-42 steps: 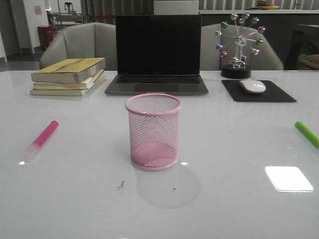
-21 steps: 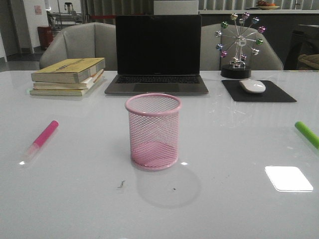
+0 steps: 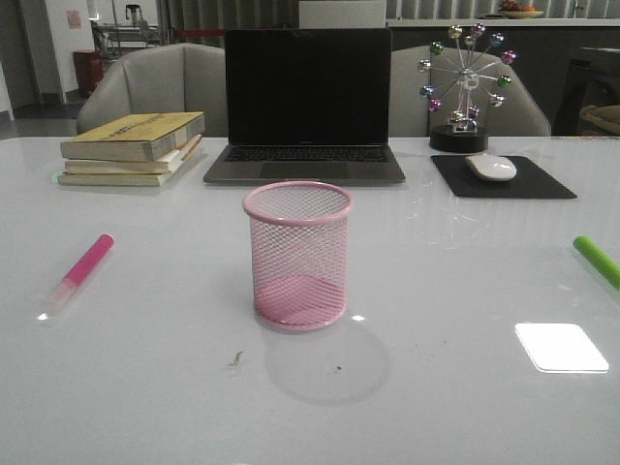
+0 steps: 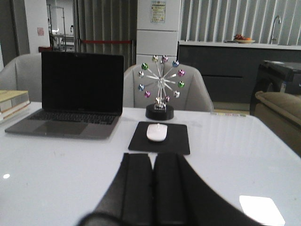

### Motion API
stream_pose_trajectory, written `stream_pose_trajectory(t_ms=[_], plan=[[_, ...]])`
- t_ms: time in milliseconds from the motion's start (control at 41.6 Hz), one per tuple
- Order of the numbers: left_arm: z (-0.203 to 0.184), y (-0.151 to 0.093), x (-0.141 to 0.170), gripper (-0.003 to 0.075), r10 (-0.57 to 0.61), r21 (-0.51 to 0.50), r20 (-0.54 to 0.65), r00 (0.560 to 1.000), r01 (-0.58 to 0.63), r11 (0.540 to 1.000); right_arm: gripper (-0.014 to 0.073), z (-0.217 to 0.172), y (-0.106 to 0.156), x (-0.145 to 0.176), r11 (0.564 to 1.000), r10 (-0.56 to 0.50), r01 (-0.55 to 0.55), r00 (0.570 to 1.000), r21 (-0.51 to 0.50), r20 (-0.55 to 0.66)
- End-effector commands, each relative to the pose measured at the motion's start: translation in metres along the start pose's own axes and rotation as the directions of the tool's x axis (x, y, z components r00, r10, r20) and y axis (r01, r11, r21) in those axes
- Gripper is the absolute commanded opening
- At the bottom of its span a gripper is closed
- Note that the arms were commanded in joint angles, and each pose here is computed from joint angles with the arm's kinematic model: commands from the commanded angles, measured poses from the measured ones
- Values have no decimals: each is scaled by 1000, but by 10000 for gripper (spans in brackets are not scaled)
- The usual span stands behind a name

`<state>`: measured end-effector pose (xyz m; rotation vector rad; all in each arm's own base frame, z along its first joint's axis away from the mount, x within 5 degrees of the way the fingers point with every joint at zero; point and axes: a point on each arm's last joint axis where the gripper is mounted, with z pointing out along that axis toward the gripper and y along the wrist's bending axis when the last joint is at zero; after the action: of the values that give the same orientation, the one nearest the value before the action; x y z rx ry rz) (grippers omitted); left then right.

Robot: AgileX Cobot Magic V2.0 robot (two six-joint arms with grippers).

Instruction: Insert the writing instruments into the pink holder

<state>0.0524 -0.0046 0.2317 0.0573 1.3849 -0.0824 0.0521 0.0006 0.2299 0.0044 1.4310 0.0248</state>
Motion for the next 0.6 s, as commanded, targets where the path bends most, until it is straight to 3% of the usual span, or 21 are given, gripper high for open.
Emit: stream_pose_trajectory(t_ms=[0,288,432,576], plan=[[-7,0,-50,97,-6,-4,194,981,7,1000,36,-10,1,-49,1000,-8,8,986,0,166],[-17,-3,-138,97,-5,19,166,986,2,1000,36,-16,1,-134,1000,-6,4,993,16,115],[-2,-4,-154,97,-1,29,24,1000,1,1000,36,-3,1,-154,1000,-3,3,1000,25,-7],[20,-5,-143,97,2,36,-170,986,4,999,36,19,0,-142,999,1,6,979,35,-204]])
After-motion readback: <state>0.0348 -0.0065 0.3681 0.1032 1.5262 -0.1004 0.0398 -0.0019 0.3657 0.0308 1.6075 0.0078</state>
